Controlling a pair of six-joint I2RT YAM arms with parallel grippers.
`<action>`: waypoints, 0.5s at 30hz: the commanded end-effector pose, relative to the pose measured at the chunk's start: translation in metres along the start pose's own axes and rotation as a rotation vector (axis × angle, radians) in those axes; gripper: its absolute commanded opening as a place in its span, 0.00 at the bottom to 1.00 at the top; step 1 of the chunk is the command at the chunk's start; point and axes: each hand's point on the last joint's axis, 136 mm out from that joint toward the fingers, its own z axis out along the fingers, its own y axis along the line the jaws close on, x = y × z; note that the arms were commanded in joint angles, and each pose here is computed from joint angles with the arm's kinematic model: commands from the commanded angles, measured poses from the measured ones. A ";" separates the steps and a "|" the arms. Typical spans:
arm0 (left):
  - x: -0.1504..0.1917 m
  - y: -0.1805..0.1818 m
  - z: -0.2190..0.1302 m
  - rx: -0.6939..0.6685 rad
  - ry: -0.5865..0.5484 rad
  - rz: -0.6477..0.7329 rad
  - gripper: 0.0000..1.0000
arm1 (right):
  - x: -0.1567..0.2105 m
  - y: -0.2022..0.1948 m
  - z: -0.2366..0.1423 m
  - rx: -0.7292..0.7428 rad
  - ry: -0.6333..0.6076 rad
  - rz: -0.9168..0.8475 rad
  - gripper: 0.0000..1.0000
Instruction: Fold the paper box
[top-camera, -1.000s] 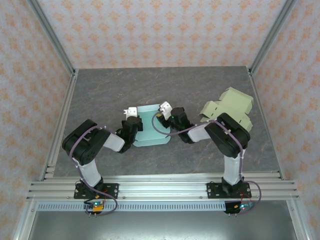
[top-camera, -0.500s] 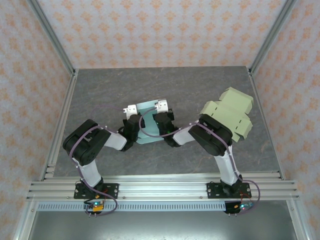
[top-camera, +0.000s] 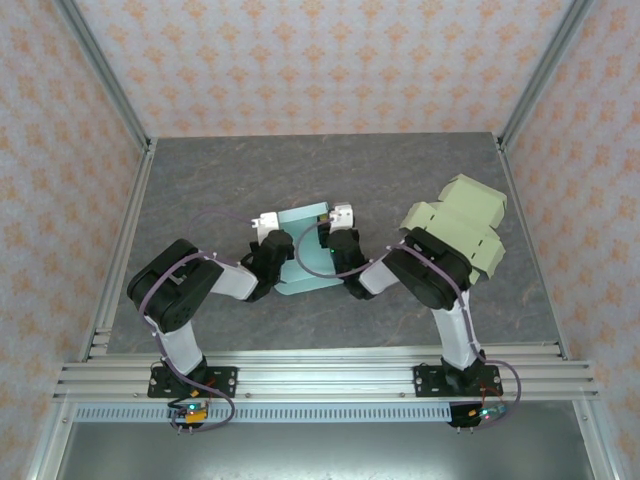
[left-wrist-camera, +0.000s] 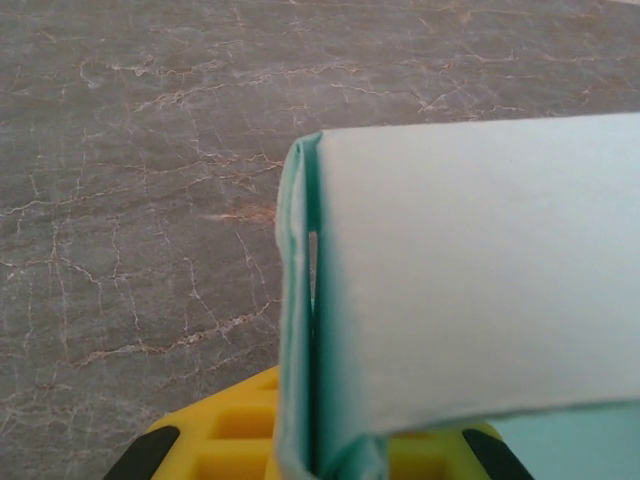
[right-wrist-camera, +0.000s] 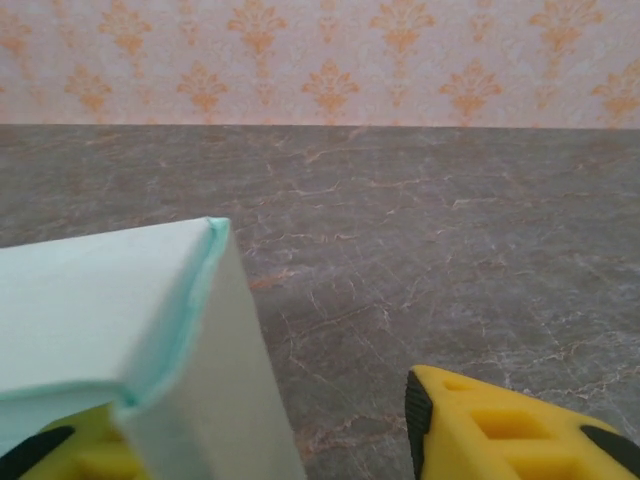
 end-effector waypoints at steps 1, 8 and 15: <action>-0.008 0.007 -0.003 -0.060 -0.017 -0.014 0.00 | -0.040 0.014 -0.012 -0.205 -0.100 0.100 0.57; -0.005 0.012 -0.003 -0.086 -0.011 0.005 0.00 | -0.036 0.028 -0.033 -0.474 -0.055 0.041 0.67; -0.005 0.010 -0.002 -0.078 -0.005 0.009 0.00 | -0.040 0.015 -0.022 -0.411 -0.060 -0.004 0.64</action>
